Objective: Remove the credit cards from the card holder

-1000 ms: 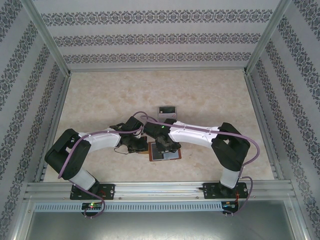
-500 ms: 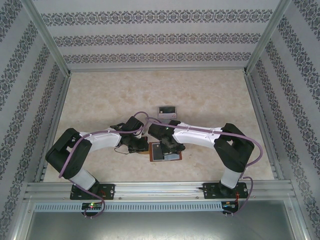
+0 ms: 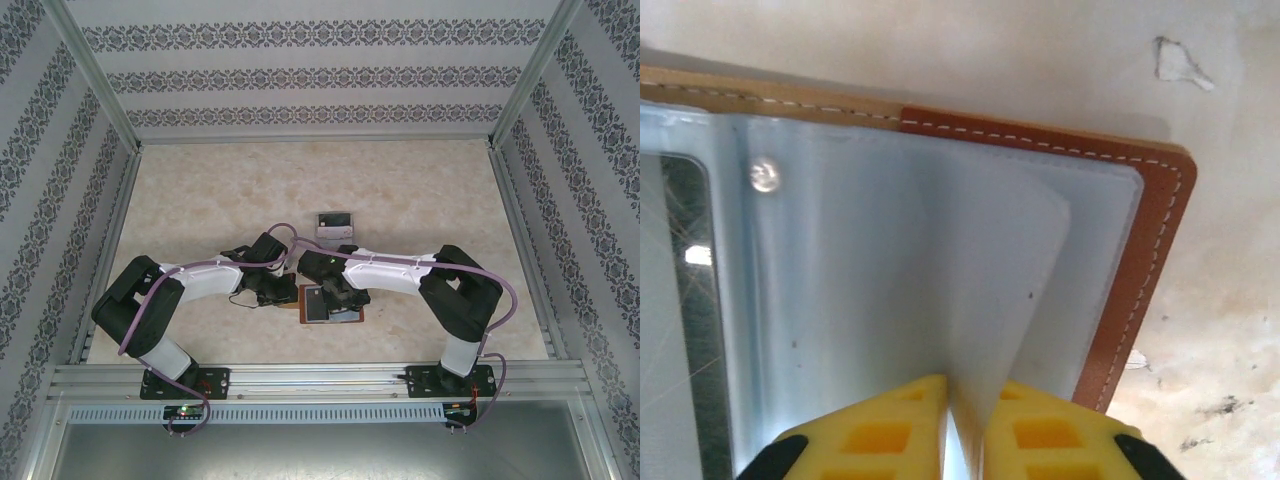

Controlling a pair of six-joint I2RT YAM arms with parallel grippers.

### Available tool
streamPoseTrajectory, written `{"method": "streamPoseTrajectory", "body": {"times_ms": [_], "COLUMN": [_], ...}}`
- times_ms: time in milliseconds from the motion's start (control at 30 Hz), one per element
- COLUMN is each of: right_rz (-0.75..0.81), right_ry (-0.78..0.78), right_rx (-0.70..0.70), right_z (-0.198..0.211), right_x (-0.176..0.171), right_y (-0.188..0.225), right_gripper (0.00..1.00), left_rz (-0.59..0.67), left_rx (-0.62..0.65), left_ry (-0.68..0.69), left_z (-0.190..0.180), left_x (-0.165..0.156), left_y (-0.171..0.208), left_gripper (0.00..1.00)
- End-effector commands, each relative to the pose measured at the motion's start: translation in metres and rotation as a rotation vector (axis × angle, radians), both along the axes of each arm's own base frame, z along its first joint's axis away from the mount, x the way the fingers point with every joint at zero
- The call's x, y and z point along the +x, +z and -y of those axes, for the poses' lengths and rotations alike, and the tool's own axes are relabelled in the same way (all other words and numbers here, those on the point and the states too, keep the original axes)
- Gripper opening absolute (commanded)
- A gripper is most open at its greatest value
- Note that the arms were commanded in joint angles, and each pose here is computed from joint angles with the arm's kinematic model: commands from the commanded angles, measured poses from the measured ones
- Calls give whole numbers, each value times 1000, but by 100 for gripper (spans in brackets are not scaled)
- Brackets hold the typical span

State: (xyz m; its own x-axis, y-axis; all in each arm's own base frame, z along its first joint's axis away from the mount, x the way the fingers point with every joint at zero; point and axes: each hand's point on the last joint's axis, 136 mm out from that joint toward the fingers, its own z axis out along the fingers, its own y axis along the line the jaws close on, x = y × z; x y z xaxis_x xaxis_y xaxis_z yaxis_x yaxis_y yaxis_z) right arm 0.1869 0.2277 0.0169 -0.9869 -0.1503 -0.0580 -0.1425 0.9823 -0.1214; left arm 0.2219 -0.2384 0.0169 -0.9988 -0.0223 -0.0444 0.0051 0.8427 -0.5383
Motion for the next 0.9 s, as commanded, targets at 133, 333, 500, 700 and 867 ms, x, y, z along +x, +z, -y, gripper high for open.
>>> {"method": "streamPoseTrajectory", "body": {"times_ms": [133, 333, 500, 700, 867], "right_rz": [-4, 9, 25, 40, 39], "right_ry": [-10, -16, -17, -20, -33], "right_rx": [-109, -123, -140, -96, 20], "right_z": [27, 33, 38, 34, 20], "right_x": [-2, -2, 0, 1, 2], "right_y": [1, 9, 17, 27, 33], "right_gripper": [26, 29, 31, 31, 26], "left_rz": [-25, -10, -2, 2, 1], "left_rx": [65, 57, 43, 15, 2], "left_ry": [-6, -7, -13, -11, -28], "left_z": [-12, -9, -5, 1, 8], "left_x": [-4, -1, 3, 5, 4], "left_y": [-4, 5, 12, 23, 31], "left_gripper": [4, 4, 4, 4, 4]}}
